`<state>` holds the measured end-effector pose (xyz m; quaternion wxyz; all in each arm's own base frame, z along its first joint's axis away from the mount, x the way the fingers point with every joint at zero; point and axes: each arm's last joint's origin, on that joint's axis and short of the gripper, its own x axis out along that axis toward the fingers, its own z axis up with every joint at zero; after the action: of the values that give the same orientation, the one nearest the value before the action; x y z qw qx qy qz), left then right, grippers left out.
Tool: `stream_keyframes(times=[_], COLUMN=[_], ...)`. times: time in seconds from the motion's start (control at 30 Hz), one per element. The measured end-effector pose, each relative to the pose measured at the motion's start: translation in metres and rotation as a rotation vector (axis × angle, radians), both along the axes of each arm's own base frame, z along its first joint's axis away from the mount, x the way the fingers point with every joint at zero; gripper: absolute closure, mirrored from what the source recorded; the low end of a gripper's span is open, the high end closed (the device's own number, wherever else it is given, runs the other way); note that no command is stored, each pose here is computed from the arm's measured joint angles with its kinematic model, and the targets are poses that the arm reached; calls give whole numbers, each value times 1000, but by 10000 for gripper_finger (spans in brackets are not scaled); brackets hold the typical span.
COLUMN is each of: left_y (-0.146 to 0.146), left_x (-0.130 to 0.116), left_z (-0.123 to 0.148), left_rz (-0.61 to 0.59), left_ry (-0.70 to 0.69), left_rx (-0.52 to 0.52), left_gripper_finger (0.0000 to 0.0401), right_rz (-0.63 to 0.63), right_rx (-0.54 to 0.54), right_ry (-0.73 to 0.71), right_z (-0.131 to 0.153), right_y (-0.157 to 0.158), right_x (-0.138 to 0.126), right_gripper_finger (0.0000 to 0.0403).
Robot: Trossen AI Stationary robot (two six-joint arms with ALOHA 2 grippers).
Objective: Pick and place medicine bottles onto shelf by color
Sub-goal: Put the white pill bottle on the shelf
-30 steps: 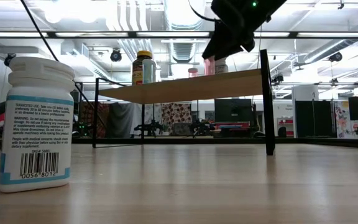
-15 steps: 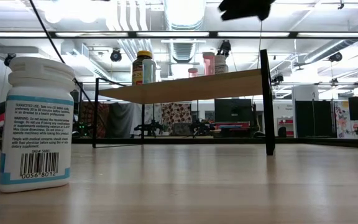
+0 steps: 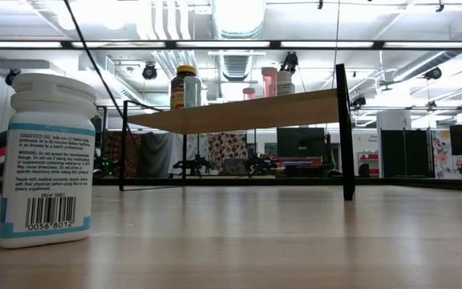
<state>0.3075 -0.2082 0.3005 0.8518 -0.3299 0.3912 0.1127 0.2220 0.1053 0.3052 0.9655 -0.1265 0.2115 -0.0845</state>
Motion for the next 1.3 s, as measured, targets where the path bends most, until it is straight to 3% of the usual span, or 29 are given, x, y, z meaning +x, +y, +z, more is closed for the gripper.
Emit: stream_keyframes(times=[0.1,0.23,0.3,0.5,0.67,0.83,0.9,1.03,1.3], left_y=[-8,-12,-12,-9,-1,-6,-11,-27,-28], left_x=[3,5,2,0,-9,-6,-7,-18,-24], left_z=[-5,-18,-24,-34,-39,-17,-11,-9,-13], left_rz=[-36,37,82,117,56,33,-44,-332,-529], left_ry=[160,332,414,427,476,398,357,338,370], left_rx=[-125,-292,-328,-261,-79,-98,-54,48,130], left_gripper_finger=[212,212,212,212,212,212,212,212,212], right_rz=[10,10,13,24,31,28,28,28,28], right_rx=[-2,5,2,4,-11,0,-1,-7,0], right_ry=[1,-14,-23,-61,-63,-70,-68,-59,-73], right_z=[-1,-1,0,4,4,5,4,2,3], right_y=[3,3,3,5,5,5,5,5,5], right_x=[0,2,2,4,4,4,4,5,5], right_gripper_finger=[214,214,214,215,215,216,216,216,216])
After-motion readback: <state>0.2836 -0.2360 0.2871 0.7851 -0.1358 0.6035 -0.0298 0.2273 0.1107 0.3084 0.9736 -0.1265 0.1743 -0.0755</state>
